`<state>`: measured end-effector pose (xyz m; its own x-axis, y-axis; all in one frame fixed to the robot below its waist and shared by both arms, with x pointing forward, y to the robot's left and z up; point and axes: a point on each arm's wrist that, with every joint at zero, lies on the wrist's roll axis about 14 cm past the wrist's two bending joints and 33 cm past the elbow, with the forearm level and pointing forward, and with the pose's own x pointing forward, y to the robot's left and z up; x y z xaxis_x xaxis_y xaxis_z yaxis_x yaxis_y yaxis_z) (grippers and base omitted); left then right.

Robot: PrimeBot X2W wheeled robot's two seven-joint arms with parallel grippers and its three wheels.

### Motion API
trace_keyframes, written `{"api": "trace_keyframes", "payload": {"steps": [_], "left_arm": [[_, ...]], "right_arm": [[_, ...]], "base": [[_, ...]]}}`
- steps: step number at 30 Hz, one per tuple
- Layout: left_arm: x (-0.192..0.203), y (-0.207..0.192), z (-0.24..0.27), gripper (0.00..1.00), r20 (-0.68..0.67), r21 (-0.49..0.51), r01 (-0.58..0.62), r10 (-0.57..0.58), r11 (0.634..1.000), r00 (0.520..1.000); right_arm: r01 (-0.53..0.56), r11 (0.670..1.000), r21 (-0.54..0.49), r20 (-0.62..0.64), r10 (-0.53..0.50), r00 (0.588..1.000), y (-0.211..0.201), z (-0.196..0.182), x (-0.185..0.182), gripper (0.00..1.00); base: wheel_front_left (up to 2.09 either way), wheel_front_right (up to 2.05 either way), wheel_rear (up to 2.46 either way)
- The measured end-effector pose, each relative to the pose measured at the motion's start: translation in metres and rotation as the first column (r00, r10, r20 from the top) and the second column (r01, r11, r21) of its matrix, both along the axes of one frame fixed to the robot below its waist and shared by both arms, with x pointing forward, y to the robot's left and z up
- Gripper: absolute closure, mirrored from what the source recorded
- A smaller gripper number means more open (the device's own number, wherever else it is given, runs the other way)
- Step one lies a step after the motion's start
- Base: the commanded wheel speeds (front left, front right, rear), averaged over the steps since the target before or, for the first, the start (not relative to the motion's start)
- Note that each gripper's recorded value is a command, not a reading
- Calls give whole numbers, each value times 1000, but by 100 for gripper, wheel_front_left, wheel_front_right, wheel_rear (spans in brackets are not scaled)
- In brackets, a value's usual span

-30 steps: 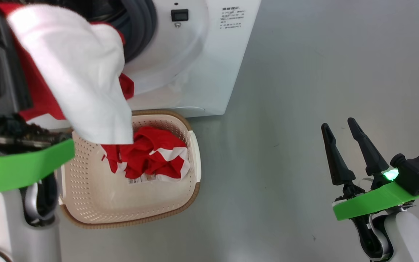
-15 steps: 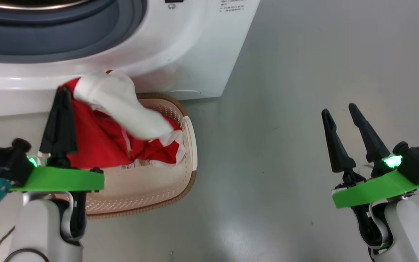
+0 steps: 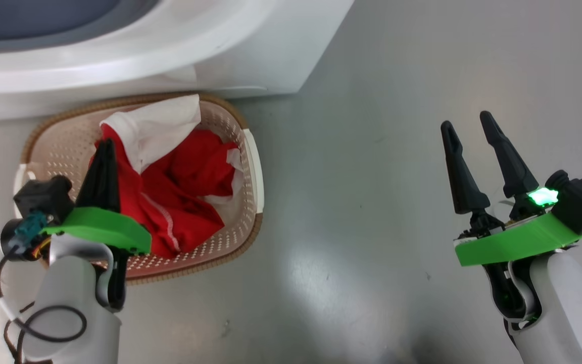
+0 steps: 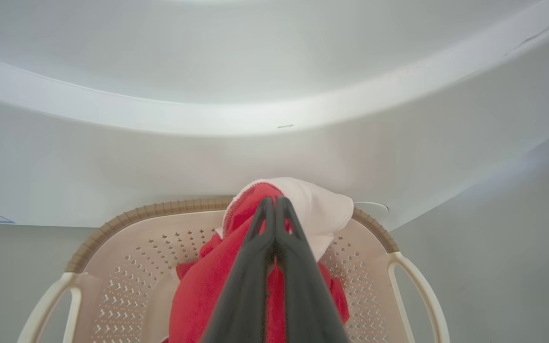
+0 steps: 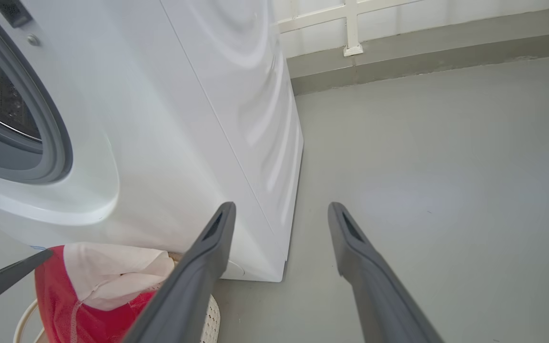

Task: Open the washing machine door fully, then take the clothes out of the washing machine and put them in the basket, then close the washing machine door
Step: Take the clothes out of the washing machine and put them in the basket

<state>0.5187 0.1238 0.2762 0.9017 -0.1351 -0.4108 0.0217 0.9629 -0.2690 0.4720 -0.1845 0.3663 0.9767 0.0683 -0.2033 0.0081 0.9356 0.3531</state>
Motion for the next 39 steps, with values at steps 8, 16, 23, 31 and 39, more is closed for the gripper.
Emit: {"api": "trace_keyframes", "payload": {"steps": [8,16,23,31,39], "left_arm": [[-9,-19,-53,100,-142,17,76,-72,997,987],[-9,-28,-86,100,-231,23,121,-113,992,966],[-16,-31,-112,100,-315,22,128,-114,992,942],[-14,-32,-117,89,-337,31,126,-109,992,935],[-9,-27,-103,1,-313,35,109,-92,993,945]], "right_arm": [[9,1000,2,-47,-9,999,-1,-23,1,0],[12,1000,-8,-65,-13,998,-5,-36,6,0],[10,1000,-13,-87,-11,996,-5,-47,6,0],[3,1000,-13,-81,-4,997,-3,-45,8,0],[3,1000,-11,-58,-4,998,-3,-35,10,0]], "base": [[0,0,0],[0,0,0],[0,0,0],[0,0,0],[0,0,0]]}}
